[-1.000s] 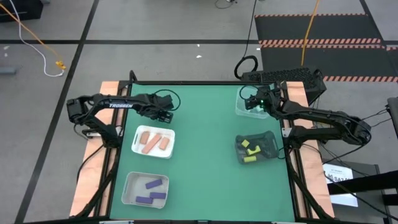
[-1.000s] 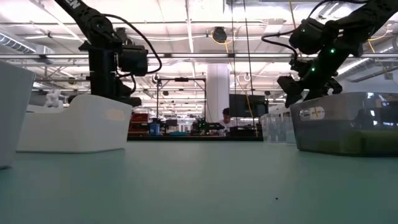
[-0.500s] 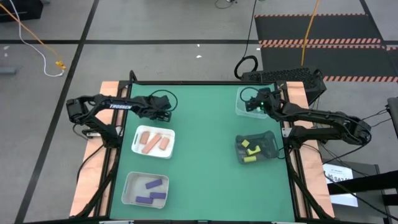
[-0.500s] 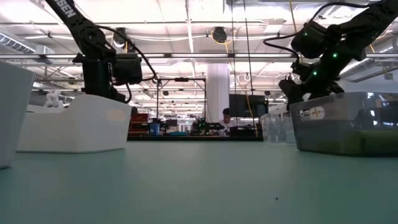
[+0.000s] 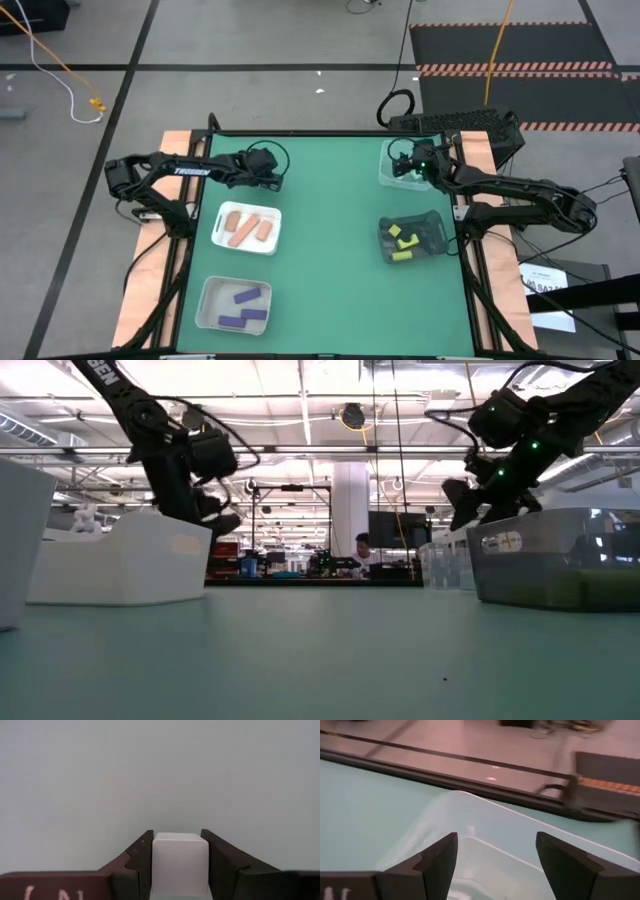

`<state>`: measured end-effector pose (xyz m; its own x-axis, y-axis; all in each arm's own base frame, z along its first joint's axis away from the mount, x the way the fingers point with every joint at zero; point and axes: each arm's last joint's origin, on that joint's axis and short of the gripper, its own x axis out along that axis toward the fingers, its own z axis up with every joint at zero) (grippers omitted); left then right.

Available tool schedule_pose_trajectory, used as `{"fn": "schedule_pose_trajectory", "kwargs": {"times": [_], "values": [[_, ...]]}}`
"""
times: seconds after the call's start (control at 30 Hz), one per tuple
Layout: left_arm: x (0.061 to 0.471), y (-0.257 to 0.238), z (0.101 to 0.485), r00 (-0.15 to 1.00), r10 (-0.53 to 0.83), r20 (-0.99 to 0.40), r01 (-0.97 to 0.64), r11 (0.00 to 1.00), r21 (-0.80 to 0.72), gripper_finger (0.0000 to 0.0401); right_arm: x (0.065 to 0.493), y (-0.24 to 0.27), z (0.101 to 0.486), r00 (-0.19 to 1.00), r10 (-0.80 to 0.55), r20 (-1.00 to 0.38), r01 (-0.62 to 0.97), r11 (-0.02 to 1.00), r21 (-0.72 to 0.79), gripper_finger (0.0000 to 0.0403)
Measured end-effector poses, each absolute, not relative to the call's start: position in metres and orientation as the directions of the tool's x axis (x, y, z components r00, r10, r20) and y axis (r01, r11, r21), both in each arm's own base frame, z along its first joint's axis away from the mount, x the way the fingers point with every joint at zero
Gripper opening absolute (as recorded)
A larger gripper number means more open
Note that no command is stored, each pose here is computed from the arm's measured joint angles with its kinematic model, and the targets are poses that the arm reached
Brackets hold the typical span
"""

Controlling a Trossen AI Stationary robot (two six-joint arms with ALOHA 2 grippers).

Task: Sort & place blocks by color
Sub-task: Put the blue block into the transparent bin

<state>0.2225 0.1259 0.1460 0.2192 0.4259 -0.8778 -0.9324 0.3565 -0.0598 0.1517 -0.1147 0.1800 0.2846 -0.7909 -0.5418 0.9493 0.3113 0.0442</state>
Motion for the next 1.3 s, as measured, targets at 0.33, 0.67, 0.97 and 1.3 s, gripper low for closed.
{"fn": "schedule_pose_trajectory", "kwargs": {"times": [0.33, 0.67, 0.97, 1.3], "values": [[0.262, 0.125, 0.207, 0.758, 0.448, -0.473, -0.624, 0.709, -0.329, 0.0133, 0.177, -0.108, 0.205, 0.689, -0.639, -0.343, 0.713, 0.683, 0.158, 0.0258], [0.287, 0.085, 0.262, 0.990, 0.116, 0.076, -0.092, 0.959, -0.270, 0.0133, 0.200, -0.077, 0.228, 0.917, -0.386, -0.104, 0.387, 0.922, -0.014, 0.0258], [0.295, 0.045, 0.270, 0.986, -0.031, 0.166, 0.065, 0.976, -0.209, 0.0133, 0.225, -0.043, 0.238, 0.982, -0.135, 0.134, 0.175, 0.920, -0.352, 0.0258], [0.297, 0.018, 0.274, 0.977, -0.061, 0.202, 0.114, 0.958, -0.262, 0.0133, 0.267, -0.015, 0.229, 0.969, -0.004, 0.248, 0.175, 0.721, -0.670, 0.0258]]}}
